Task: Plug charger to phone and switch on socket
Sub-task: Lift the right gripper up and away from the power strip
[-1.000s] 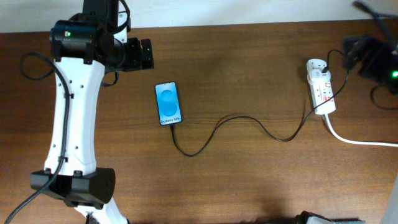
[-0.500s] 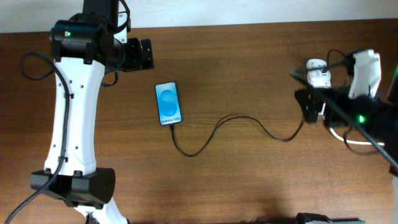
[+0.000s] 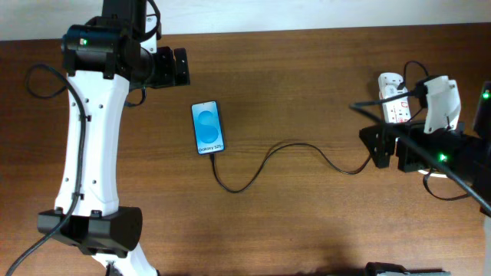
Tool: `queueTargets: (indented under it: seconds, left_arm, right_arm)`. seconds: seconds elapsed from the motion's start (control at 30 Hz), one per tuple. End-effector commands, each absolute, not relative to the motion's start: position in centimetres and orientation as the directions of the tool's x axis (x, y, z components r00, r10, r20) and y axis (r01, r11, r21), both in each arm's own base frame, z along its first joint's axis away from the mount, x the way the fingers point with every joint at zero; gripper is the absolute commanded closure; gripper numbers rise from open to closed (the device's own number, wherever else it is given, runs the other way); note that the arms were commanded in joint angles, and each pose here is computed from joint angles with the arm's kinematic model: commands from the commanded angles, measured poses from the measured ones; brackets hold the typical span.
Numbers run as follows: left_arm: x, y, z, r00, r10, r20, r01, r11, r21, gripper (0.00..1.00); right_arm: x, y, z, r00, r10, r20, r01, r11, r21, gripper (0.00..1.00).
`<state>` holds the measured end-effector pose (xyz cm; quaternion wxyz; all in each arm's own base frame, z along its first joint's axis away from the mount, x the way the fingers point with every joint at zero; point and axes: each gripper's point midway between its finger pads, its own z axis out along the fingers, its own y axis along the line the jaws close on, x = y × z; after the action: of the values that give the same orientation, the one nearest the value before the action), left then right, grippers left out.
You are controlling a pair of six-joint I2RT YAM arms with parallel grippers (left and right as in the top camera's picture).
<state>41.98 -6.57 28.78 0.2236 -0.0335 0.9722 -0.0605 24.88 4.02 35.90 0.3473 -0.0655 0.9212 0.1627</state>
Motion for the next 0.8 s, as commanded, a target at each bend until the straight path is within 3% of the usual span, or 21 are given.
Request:
queueTargets:
  seconds: [0.0,0.17,0.47,0.77]
  left_arm:
    - [41.4,-6.5,30.4,-0.88,-0.087,-0.468,-0.024,0.99,-0.139,0.01]
    - [41.4,-6.5,30.4,-0.88,-0.087,-0.468,-0.024,0.99,-0.139,0.01]
    - [41.4,-6.5,30.4,-0.88,-0.087,-0.468,-0.024,0.99,-0.139,0.01]
    - [41.4,-6.5,30.4,-0.88,-0.087,-0.468,-0.024,0.99,-0.139,0.01]
  right_arm:
    - [24.8,5.2,36.7,-0.681,-0.154,-0.716,-0.394,0.901,0.181,0.02]
    - [25.4,4.2,37.3,-0.583,-0.174,-0.794,-0.372,0.926,0.07,0.02]
    - [25.1,4.2,34.3,-0.288,-0.221,-0.932,-0.369,0.924,-0.104,0.02]
    - [23.5,4.4,31.1,-0.037,-0.252,-0.967,-0.325,0.918,-0.226,0.01]
